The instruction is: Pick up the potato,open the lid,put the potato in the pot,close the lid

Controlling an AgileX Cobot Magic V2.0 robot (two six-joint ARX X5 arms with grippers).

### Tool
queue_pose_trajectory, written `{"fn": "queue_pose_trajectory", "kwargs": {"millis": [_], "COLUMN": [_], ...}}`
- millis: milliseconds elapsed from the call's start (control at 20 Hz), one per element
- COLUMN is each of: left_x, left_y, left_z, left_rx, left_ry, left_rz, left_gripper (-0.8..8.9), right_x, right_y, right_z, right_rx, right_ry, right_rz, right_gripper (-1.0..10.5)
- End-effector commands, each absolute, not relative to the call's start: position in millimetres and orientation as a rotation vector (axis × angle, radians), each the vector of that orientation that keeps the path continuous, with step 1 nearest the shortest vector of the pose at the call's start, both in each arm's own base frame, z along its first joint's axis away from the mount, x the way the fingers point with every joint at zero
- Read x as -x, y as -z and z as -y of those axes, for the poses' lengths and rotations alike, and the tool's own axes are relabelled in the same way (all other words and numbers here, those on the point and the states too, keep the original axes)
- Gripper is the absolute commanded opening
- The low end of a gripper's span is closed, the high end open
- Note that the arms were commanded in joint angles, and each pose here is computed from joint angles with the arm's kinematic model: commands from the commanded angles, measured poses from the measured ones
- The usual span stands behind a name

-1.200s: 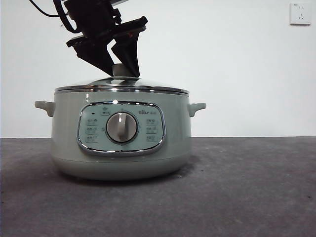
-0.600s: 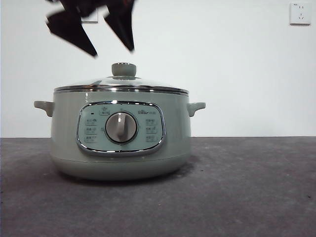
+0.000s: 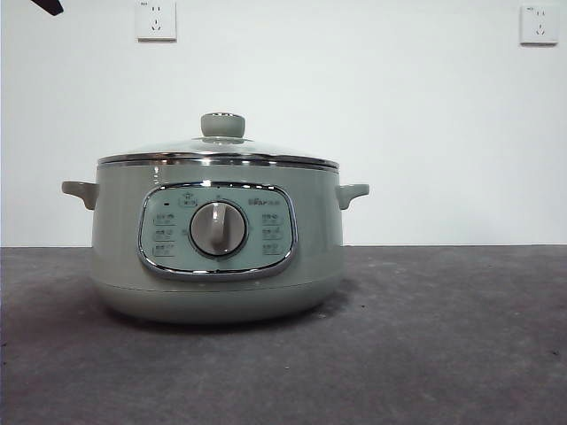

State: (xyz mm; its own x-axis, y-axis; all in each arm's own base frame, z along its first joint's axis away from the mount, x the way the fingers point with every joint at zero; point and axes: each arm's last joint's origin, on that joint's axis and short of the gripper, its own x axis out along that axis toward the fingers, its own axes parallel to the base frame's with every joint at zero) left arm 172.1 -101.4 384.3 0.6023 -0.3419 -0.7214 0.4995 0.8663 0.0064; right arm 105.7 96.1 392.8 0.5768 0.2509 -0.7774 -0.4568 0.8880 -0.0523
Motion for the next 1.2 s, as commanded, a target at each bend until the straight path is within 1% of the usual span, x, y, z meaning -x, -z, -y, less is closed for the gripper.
{"fn": "queue_pose_trajectory", "kwargs": {"millis": [50,100,150,250,350,400,550,850,900,950,1050,1150,1200], "left_x": [-167,-166,-164,-160,-157,-158,-162,-174,-176,-176,-171,-160,-153], "left_y": [-380,-379,-378,-374,-372,-372,-376,-389,-392,-394,-398,-403,-403], "left_z": [104,104,104,103,101,102,104,112,113,111,96,80,71], "left_rx": [-0.232,-0.236,-0.243,-0.258,-0.270,-0.268,-0.253,-0.202,-0.225,-0.324,-0.476,-0.484,-0.455], "left_ry": [0.558,0.573,0.581,0.589,0.583,0.582,0.588,0.604,0.615,0.615,0.553,0.509,0.482], "left_rz": [-0.836,-0.854,-0.870,-0.923,-0.964,-0.959,-0.899,-0.698,-0.652,-0.605,-0.566,-0.560,-0.561], "left_gripper": [-0.51,-0.16,-0.09,-0.08,-0.05,-0.03,-0.03,-0.03,-0.03,-0.03,-0.03,-0.03,-0.03], "right_x": [-110,-112,-113,-112,-111,-111,-111,-111,-111,-111,-111,-111,-111], "right_y": [-387,-388,-389,-388,-388,-388,-388,-388,-388,-388,-388,-388,-388], "right_z": [-101,-102,-103,-104,-103,-103,-103,-103,-103,-103,-103,-103,-103], "right_rx": [0.299,0.300,0.295,0.274,0.265,0.268,0.269,0.269,0.269,0.269,0.269,0.269,0.269], "right_ry": [-0.443,-0.431,-0.431,-0.465,-0.460,-0.452,-0.451,-0.451,-0.451,-0.451,-0.450,-0.450,-0.450], "right_rz": [-0.888,-0.874,-0.861,-0.874,-0.885,-0.882,-0.882,-0.882,-0.882,-0.882,-0.882,-0.882,-0.883], "right_gripper": [0.0,-0.3,-0.1,0.0,0.0,0.0,0.0,0.0,0.0,0.0,0.0,0.0,0.0]}}
